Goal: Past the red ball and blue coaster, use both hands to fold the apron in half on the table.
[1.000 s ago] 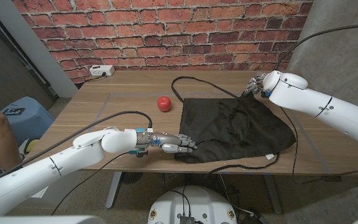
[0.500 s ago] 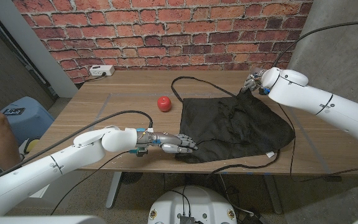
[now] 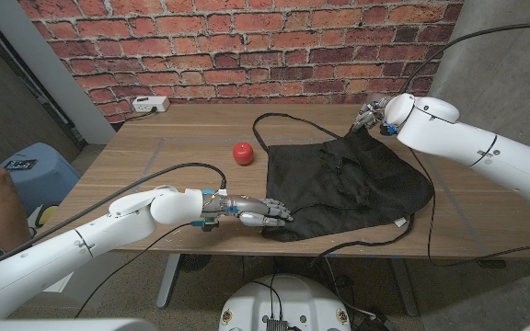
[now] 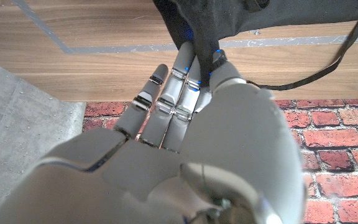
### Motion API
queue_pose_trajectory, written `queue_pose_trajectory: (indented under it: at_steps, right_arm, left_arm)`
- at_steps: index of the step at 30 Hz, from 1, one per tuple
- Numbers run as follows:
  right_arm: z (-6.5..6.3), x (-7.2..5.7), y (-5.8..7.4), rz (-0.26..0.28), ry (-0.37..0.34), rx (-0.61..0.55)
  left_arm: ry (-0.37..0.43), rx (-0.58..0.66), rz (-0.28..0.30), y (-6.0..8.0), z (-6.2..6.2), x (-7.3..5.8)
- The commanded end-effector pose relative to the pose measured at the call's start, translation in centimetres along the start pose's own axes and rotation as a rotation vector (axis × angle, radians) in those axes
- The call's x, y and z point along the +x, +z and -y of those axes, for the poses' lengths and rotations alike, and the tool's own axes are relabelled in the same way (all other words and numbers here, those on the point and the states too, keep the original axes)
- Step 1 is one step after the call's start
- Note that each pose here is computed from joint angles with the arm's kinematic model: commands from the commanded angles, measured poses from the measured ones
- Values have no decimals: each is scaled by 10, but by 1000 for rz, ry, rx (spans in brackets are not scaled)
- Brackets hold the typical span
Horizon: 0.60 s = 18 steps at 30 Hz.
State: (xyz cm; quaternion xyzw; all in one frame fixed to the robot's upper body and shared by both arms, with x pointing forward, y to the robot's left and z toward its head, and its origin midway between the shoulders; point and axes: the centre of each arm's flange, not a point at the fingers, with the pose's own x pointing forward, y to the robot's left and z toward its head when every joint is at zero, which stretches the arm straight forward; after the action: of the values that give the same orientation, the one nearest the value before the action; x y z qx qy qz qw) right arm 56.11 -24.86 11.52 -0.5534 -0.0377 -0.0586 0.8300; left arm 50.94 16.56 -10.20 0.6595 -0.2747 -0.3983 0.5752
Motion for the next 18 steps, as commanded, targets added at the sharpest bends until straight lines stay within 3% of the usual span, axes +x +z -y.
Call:
queue_pose_trajectory:
  at_steps: [1,9,18]
  right_arm:
    - [-1,-15,4,30,-1,3]
    - [-3,-30,4,54,-7,6]
    - [-4,-45,13,94,-16,2]
  left_arm:
    - [0,2,-1,-2,-3,-2]
    - [-2,7,3,-4,-4,-2]
    - [0,2,9,-6,-4,-1]
